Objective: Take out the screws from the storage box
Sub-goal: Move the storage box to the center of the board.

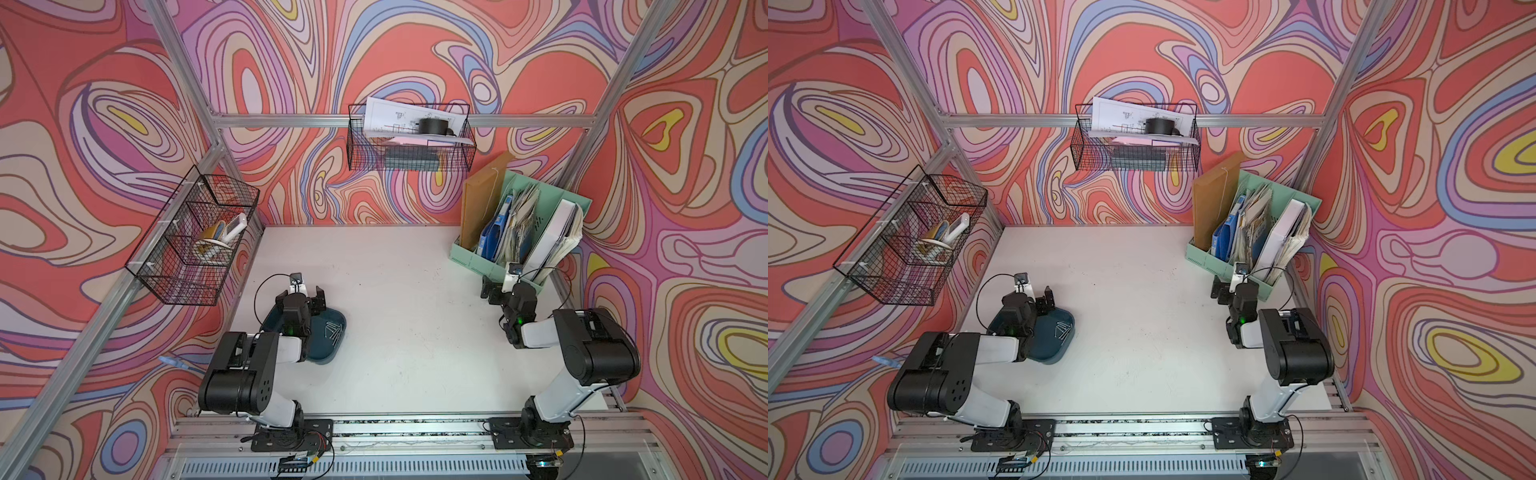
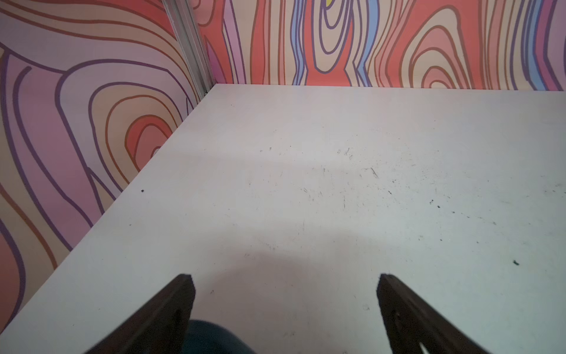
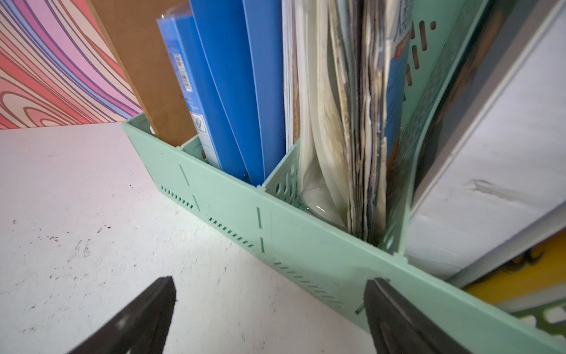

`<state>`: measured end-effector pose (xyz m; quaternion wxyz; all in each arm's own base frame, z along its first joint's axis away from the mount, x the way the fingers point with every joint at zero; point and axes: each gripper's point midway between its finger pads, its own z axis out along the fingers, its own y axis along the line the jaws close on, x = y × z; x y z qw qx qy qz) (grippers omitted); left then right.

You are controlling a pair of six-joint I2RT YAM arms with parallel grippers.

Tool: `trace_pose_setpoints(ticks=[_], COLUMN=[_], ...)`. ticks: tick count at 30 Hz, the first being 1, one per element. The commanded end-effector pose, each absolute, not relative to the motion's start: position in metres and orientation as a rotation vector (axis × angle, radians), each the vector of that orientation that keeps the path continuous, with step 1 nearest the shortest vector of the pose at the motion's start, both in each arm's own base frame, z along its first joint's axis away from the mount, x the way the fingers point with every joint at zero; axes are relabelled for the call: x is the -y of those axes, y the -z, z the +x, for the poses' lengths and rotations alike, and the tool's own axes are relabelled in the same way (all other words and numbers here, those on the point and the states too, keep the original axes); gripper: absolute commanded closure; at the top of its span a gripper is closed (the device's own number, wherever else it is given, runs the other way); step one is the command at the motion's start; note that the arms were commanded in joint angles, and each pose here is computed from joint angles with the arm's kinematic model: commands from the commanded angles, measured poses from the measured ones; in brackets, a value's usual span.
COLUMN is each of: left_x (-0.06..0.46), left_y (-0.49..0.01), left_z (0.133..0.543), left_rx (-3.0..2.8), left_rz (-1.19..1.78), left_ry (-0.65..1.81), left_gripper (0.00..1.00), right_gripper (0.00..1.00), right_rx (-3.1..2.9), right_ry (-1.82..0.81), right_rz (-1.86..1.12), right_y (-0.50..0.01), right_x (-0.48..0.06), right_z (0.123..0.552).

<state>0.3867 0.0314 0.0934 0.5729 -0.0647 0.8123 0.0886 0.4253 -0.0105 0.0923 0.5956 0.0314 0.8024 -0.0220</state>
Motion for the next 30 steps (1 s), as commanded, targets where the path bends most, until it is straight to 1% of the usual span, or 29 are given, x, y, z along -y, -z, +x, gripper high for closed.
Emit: trace_pose_setpoints(ticks=[1,24,27,29,30], left_x=[-0.031,-0.030,-0.029,-0.043,-0.051], left_y=[-0.091,-0.093,-0.112,-0.129,-0.151], left_z=[0.388,0.388,0.389,0.382,0.383], left_rx=[-1.912,-1.904,-1.932,-1.982,-1.970], left_rz=[-0.143,-0.136,-0.130,-0.239,-0.320], left_ry=[-0.206,-0.202,-0.215,-0.267,-0.281], left_gripper=[0.01,0.01,0.01,0.01,0.01], right_gripper=[0.02,0.02,0.02,0.02,0.02], right_rx=[-1.847,-1.842,-1.818,-1.836,-1.865], right_ry=[0.051,0.056,0.068,0.087,0.098], right_rz=[0.065,0.067,0.078,0.123,0.184], right_y=[-0.097,-0.098,-0.112,-0.128,-0.135], right_x=[0.010,0.011,0.013,0.019,0.025], right_z=[0.428,0.428,0.424,0.420,0.418])
